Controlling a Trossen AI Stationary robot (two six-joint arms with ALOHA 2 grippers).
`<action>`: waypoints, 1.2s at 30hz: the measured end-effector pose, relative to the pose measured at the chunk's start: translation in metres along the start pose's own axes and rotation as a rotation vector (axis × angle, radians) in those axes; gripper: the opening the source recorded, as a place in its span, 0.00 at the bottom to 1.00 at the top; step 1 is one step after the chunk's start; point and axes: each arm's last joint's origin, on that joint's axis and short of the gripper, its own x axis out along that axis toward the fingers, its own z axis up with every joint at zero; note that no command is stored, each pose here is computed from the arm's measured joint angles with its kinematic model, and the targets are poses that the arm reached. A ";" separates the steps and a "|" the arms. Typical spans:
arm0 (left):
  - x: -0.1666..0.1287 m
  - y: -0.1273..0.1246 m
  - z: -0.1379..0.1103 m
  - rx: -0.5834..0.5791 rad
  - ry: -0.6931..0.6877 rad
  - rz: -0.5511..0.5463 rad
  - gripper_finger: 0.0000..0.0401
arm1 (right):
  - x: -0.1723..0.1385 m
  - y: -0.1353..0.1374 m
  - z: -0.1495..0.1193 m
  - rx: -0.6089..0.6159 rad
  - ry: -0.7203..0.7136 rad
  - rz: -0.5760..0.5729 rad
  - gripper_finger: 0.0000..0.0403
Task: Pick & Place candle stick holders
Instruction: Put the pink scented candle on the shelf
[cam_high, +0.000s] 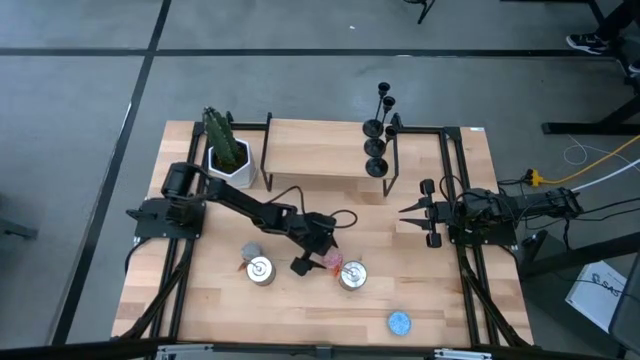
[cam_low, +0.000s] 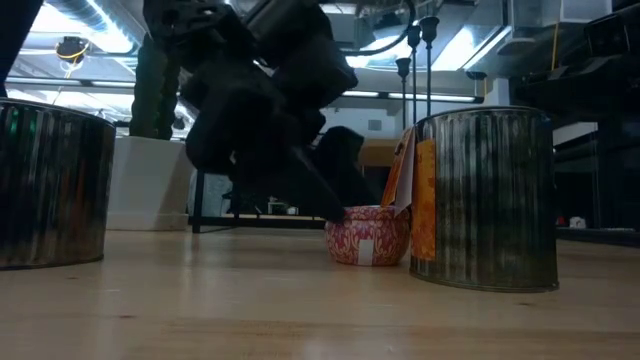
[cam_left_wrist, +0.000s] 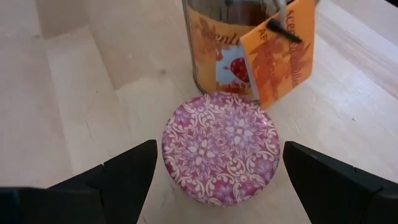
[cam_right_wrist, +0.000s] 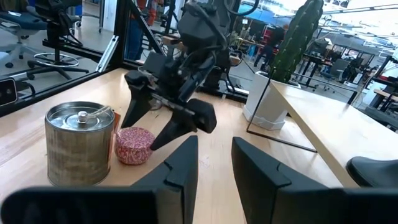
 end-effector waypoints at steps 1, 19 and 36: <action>0.001 0.000 -0.001 0.000 0.001 -0.005 0.86 | 0.000 0.000 0.000 0.000 0.000 0.000 0.25; 0.007 -0.003 -0.002 0.035 -0.007 0.010 0.86 | 0.000 0.000 0.000 0.000 0.000 0.000 0.25; 0.025 0.008 -0.013 -0.082 -0.068 0.089 0.74 | 0.000 0.000 0.000 0.000 -0.001 0.002 0.25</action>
